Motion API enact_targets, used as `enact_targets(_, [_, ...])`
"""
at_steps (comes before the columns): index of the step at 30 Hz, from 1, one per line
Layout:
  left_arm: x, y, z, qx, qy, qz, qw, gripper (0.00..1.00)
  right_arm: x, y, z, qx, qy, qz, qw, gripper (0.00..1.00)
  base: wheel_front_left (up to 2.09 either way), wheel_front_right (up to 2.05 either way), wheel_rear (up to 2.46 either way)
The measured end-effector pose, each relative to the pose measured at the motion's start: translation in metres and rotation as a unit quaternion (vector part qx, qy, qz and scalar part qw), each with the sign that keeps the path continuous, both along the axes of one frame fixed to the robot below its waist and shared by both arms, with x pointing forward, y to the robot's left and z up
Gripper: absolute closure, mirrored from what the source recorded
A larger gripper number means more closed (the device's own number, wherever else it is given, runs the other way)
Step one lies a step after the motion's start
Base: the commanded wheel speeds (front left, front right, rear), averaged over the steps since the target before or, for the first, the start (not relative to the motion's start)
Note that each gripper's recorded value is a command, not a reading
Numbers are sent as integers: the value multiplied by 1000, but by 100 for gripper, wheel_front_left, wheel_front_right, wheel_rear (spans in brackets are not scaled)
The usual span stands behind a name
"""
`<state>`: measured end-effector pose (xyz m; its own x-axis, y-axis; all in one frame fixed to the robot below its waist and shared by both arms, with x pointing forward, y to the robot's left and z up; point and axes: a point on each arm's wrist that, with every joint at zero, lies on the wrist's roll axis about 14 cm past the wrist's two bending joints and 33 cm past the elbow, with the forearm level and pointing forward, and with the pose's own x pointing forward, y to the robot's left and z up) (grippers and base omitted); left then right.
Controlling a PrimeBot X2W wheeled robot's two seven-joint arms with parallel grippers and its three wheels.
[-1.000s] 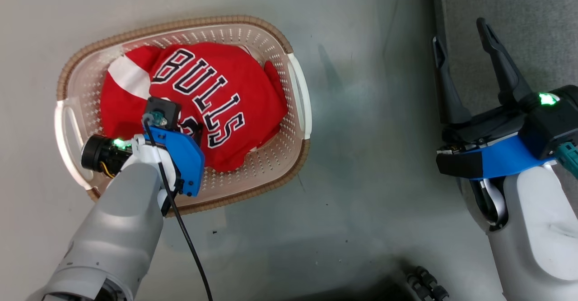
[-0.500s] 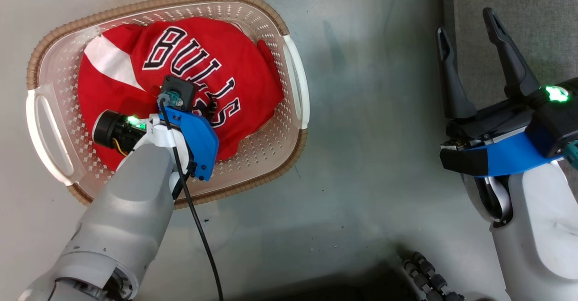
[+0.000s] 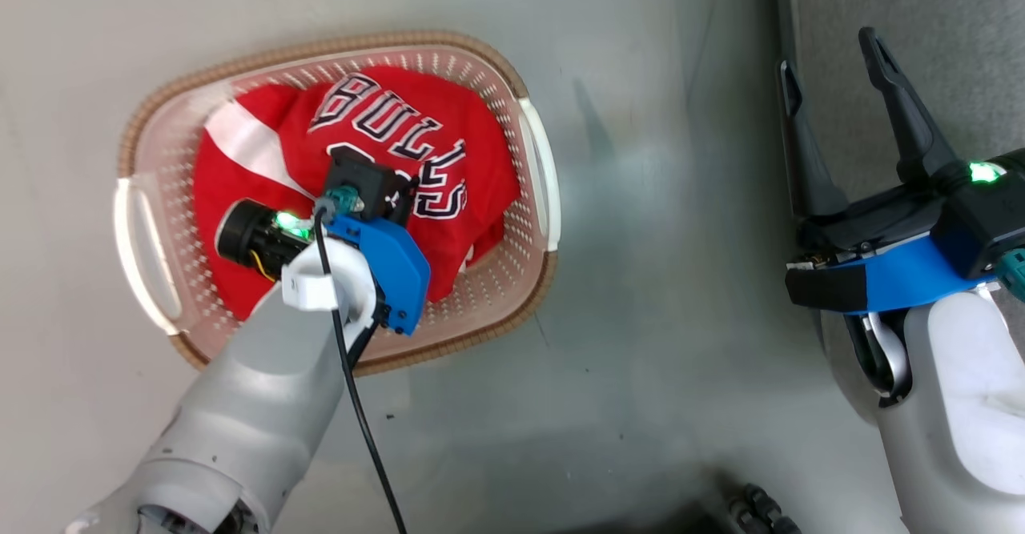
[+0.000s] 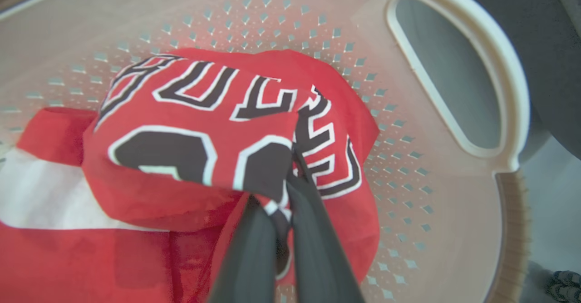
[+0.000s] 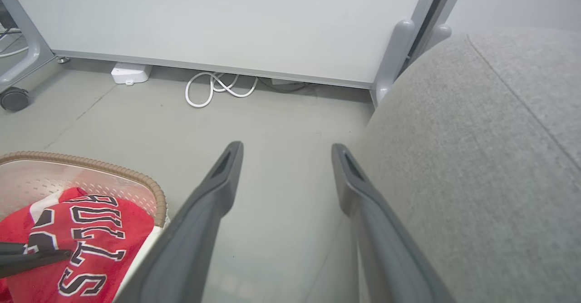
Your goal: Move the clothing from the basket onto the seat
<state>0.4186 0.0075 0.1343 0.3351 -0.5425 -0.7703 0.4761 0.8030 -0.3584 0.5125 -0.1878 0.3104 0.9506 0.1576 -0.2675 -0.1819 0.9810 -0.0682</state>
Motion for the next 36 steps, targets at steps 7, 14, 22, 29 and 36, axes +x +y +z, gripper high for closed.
enact_targets(7, [13, -5, 52, -44, -53, 46, 997, 100, -5, 5, 32, 10, -23, 1, 1000, 0, 0, 0, 0])
enact_targets(14, [36, -9, 121, -81, -136, 54, 986, 100, -14, 12, 69, 17, -51, 6, 999, 0, 0, 0, 0])
enact_targets(22, [50, -3, 210, -123, -243, 74, 959, 100, -34, 19, 111, 26, -83, 8, 996, 0, 0, 0, 0])
enact_targets(29, [54, 3, 293, -143, -350, 76, 923, 100, -58, 24, 141, 31, -105, 12, 994, 0, 0, 0, 0])
enact_targets(36, [48, -5, 381, -171, -451, 62, 874, 100, -81, 28, 168, 37, -131, 13, 991, 0, 0, 0, 0])
